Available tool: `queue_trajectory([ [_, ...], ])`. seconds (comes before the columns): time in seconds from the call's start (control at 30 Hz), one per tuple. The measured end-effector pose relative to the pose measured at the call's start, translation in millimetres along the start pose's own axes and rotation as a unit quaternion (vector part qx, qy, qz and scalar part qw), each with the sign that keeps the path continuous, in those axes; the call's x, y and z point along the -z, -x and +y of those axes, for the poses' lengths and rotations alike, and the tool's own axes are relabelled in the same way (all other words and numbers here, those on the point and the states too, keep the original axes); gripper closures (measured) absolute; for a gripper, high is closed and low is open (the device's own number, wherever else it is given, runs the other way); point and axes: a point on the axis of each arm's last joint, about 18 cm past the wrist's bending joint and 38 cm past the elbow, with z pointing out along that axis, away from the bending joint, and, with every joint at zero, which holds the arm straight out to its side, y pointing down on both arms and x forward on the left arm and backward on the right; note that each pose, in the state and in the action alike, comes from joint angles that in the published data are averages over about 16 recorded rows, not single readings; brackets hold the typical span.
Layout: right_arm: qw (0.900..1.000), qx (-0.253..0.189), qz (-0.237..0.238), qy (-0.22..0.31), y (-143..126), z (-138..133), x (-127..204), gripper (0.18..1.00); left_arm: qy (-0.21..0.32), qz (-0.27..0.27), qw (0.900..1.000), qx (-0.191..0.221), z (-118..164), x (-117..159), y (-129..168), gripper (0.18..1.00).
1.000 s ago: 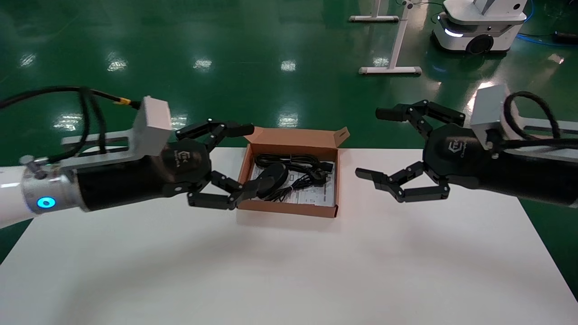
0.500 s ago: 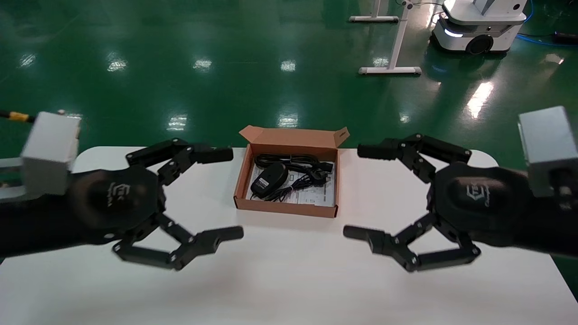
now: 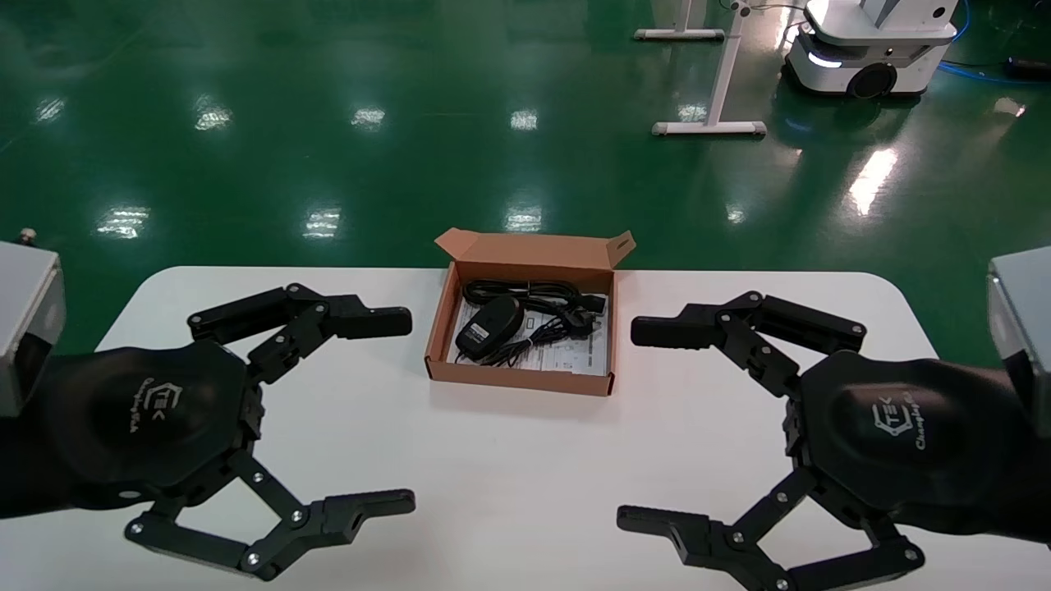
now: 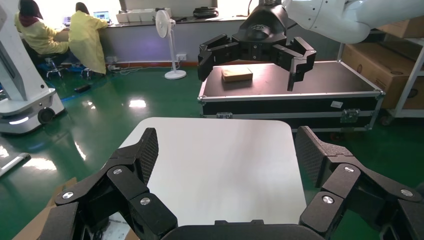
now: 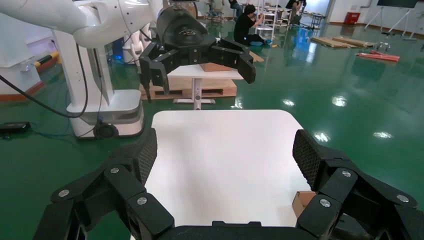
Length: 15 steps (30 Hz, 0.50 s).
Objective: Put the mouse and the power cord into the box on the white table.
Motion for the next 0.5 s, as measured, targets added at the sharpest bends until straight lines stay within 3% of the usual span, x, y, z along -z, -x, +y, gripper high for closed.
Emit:
queue_trajectory([
  [0.5,1.000,0.002,0.009,0.003,-6.2,2.2,1.2,0.178,0.000,-0.007,1.0000,0.002,2.9,-0.9,5.0,0.184],
])
